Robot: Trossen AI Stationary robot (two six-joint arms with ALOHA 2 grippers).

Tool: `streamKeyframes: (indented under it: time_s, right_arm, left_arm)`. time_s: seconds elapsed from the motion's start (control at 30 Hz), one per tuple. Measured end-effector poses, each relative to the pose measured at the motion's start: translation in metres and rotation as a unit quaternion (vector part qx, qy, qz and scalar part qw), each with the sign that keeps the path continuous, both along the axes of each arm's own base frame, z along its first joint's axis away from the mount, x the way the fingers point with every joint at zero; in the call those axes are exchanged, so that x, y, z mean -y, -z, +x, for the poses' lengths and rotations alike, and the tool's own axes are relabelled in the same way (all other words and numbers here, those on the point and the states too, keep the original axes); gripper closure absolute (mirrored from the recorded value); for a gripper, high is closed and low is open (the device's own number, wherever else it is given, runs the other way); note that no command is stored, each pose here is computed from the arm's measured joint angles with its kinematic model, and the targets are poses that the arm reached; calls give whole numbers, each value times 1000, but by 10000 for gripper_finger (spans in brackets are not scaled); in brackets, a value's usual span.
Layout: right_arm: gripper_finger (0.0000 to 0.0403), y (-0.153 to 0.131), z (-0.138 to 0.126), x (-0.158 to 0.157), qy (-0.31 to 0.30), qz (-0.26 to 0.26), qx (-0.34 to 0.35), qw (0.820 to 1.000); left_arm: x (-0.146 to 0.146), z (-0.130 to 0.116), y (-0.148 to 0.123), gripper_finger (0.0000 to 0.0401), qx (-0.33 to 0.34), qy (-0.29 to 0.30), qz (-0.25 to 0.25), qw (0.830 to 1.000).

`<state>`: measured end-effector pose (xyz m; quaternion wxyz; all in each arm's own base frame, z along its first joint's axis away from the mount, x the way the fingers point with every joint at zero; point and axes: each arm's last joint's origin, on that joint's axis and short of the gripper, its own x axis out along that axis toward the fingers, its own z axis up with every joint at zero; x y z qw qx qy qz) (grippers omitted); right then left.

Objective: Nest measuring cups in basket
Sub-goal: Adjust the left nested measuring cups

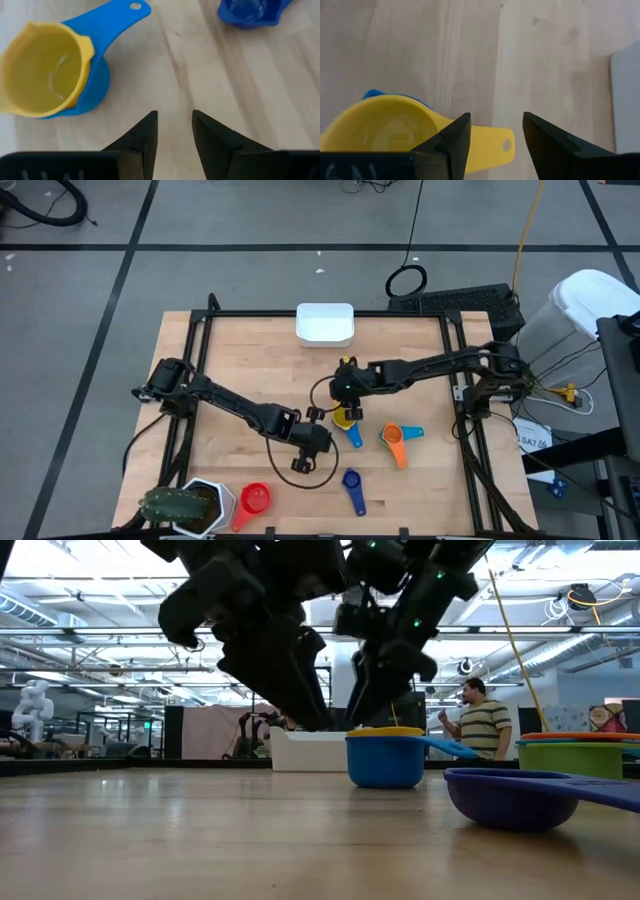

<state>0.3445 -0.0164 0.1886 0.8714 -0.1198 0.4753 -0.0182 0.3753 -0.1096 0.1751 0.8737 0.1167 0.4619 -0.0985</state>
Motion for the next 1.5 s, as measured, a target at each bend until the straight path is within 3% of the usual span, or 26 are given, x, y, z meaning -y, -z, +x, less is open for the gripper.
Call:
streamKeyframes:
  time_s: [0.23,0.6,0.77,0.97,1.33,1.5]
  right_arm:
    - [232,2,13,7,5,-3,7,1000]
    - [232,8,5,17,0,4,-25,1000]
    - [232,15,-7,20,10,10,-95,995]
    - [232,19,-31,19,52,16,-207,977]
    - [232,-42,-45,21,85,-1,-72,994]
    - [232,-48,-52,23,102,5,-78,992]
  left_arm:
    - [5,-1,-1,279,5,-2,-6,1000]
    - [5,1,-2,279,16,-6,-8,1000]
    - [6,2,-2,279,19,-8,-10,1000]
    - [6,2,-2,279,19,-10,-11,1000]
    - [5,2,-2,279,22,-18,-1,1000]
    - [4,2,-2,279,23,-13,11,1000]
